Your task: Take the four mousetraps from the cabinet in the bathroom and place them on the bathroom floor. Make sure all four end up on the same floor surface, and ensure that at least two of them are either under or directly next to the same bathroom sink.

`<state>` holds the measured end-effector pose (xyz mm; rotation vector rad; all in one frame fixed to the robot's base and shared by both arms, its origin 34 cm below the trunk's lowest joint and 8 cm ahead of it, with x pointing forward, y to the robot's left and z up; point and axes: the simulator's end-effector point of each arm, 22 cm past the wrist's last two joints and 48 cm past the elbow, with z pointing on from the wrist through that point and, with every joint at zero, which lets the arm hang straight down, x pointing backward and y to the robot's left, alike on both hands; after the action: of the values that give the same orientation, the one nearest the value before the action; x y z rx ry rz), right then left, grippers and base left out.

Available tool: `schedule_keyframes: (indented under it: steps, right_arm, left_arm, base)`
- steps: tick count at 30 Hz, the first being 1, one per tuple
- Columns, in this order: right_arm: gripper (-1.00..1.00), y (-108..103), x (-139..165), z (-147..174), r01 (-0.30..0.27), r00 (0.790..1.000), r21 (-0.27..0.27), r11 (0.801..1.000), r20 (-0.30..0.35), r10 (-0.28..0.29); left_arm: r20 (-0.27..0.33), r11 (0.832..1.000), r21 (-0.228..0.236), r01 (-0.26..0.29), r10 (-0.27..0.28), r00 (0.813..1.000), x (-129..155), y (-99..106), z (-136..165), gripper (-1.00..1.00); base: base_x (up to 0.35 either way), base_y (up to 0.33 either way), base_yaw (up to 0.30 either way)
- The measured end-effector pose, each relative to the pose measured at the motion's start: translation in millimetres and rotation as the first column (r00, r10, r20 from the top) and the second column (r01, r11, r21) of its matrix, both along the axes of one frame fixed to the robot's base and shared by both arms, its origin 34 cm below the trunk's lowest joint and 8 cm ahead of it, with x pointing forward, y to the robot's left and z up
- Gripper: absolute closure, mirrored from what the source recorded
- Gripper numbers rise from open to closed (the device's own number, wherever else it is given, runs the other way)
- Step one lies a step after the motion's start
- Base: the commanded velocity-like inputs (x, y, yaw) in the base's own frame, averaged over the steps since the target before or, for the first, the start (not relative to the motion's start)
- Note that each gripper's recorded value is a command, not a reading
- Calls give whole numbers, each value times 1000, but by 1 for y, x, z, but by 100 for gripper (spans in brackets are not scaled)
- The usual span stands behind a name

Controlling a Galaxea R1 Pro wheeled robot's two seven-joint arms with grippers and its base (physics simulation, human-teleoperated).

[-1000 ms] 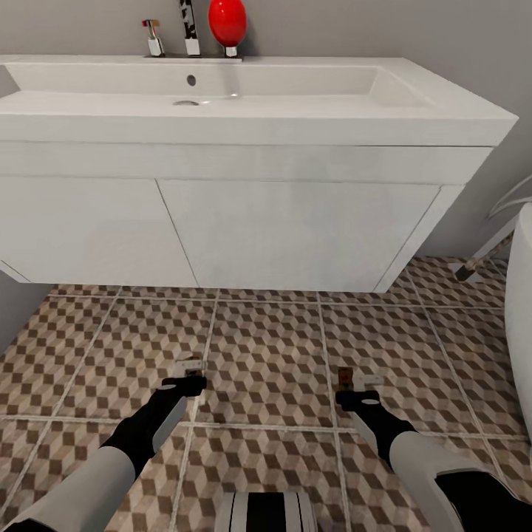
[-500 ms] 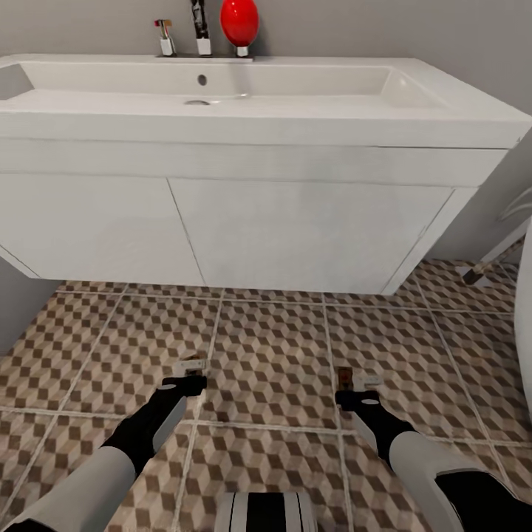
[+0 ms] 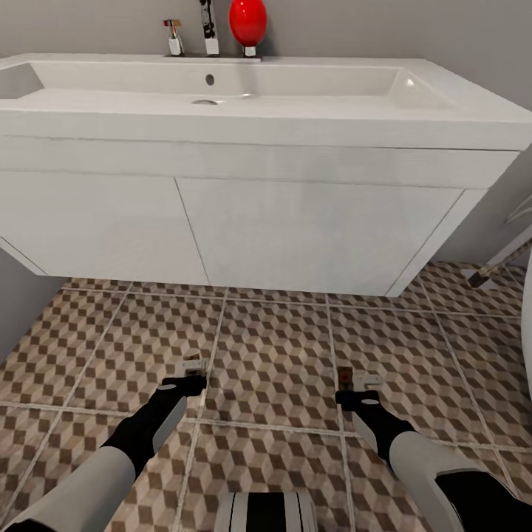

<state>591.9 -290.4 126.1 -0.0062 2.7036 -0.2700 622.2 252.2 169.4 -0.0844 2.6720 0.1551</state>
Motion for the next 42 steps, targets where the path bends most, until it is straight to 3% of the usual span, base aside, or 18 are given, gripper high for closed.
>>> schedule_keyframes:
  steps: [9,23,42]
  right_arm:
    - [100,0,0,0,-5,1000,0,1000,1,5]
    - [100,-1,1,0,-5,1000,0,1000,2,5]
    - [100,0,0,0,-1,1000,-3,1000,1,1]
  left_arm:
    - [-3,1000,1,0,0,1000,-1,0,-1,100]
    - [-7,1000,3,2,-2,1000,-3,0,-2,100]
    - [-3,1000,2,2,-2,1000,-1,0,-1,100]
  base:
    - [31,0,0]
    - [262,0,0]
    - [21,0,-97]
